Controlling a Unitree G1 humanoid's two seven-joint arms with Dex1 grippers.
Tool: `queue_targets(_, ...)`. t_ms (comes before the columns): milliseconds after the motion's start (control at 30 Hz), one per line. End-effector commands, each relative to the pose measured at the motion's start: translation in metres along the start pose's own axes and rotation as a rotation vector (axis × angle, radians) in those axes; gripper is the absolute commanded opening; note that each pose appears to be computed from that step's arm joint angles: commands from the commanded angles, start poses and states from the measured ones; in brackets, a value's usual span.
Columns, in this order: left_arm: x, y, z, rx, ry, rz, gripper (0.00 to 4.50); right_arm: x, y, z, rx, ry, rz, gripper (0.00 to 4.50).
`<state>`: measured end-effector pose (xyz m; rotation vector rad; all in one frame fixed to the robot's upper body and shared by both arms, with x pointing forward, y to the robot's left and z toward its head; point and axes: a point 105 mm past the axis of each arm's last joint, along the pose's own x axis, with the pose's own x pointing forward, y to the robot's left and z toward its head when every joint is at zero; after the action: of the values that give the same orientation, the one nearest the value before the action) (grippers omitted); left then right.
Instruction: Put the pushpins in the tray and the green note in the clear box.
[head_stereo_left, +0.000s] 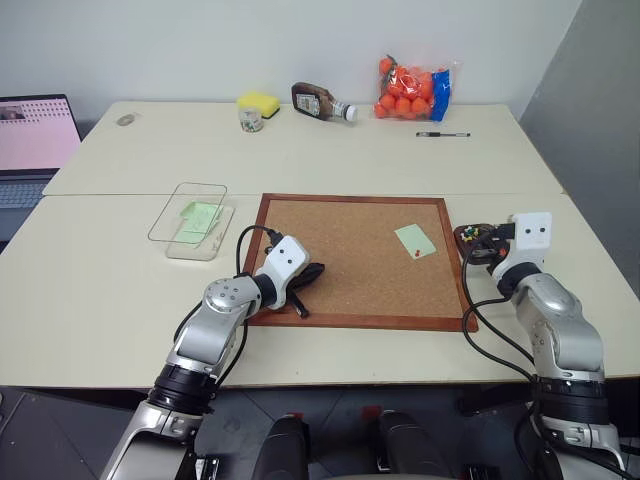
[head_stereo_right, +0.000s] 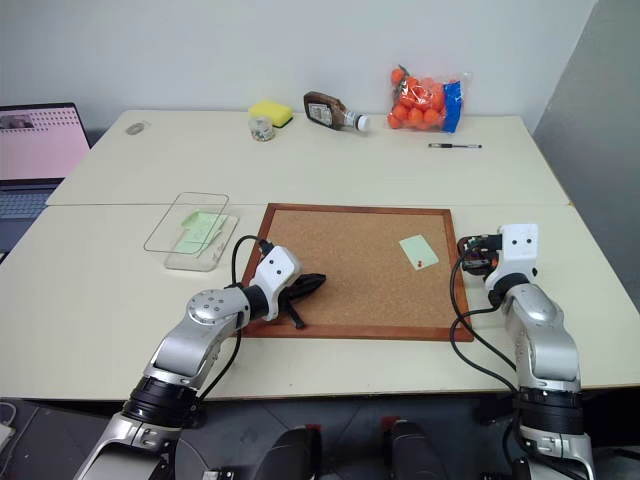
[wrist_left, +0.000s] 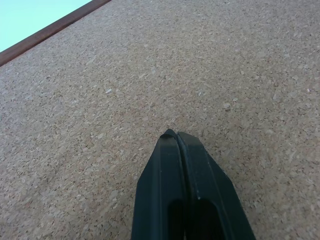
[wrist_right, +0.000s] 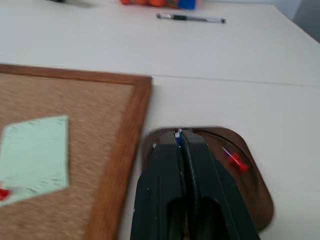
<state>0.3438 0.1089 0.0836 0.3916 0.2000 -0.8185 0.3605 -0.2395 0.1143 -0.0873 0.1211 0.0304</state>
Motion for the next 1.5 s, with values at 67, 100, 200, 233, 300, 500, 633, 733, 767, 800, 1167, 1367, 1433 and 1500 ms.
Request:
queue_targets(67,0.001,-0.007,-0.02,-0.01,0.073,-0.018,0.0,0.008,-0.019,0.015,-0.034,-0.04,-0.064,0.03)
queue_targets(100,0.001,-0.007,-0.02,-0.009,0.073,-0.018,0.0,0.01,-0.021,0.013,-0.032,-0.032,-0.068,0.03)
queue_targets(200,0.001,-0.007,-0.02,-0.008,0.074,-0.017,0.0,0.013,-0.024,0.011,-0.028,-0.019,-0.071,0.46)
queue_targets(233,0.001,-0.007,-0.02,-0.008,0.074,-0.016,0.0,0.014,-0.025,0.011,-0.027,-0.018,-0.072,0.6)
queue_targets(300,0.001,-0.007,-0.02,-0.009,0.075,-0.016,0.0,0.014,-0.025,0.01,-0.026,-0.018,-0.073,1.05)
queue_targets(500,0.0,-0.008,-0.02,-0.007,0.076,-0.016,0.0,0.014,-0.023,0.004,-0.034,0.0,-0.08,2.48)
queue_targets(633,0.001,-0.008,-0.02,-0.004,0.075,-0.019,0.0,0.011,-0.021,0.006,-0.031,-0.012,-0.078,3.3)
queue_targets(733,0.001,-0.008,-0.02,-0.002,0.075,-0.02,0.0,0.007,-0.015,0.016,-0.008,-0.063,-0.044,3.89)
queue_targets(767,0.001,-0.008,-0.02,-0.001,0.075,-0.02,0.0,0.005,-0.012,0.019,-0.001,-0.079,-0.025,4.09)
queue_targets(800,0.001,-0.009,-0.02,0.0,0.075,-0.02,0.0,0.001,-0.008,0.023,0.005,-0.096,0.002,4.09)
queue_targets(1167,0.001,-0.006,-0.02,0.017,0.078,-0.023,0.0,-0.022,0.08,0.028,-0.005,-0.145,0.308,4.09)
queue_targets(1367,0.001,-0.005,-0.021,0.02,0.08,-0.023,0.0,-0.007,0.091,0.009,-0.005,-0.084,0.285,4.09)
queue_targets(1433,0.001,-0.005,-0.02,0.021,0.08,-0.023,0.0,-0.003,0.092,0.006,-0.002,-0.079,0.282,4.09)
queue_targets(1500,0.001,-0.005,-0.02,0.021,0.08,-0.023,0.0,0.0,0.094,0.006,-0.002,-0.078,0.285,4.09)
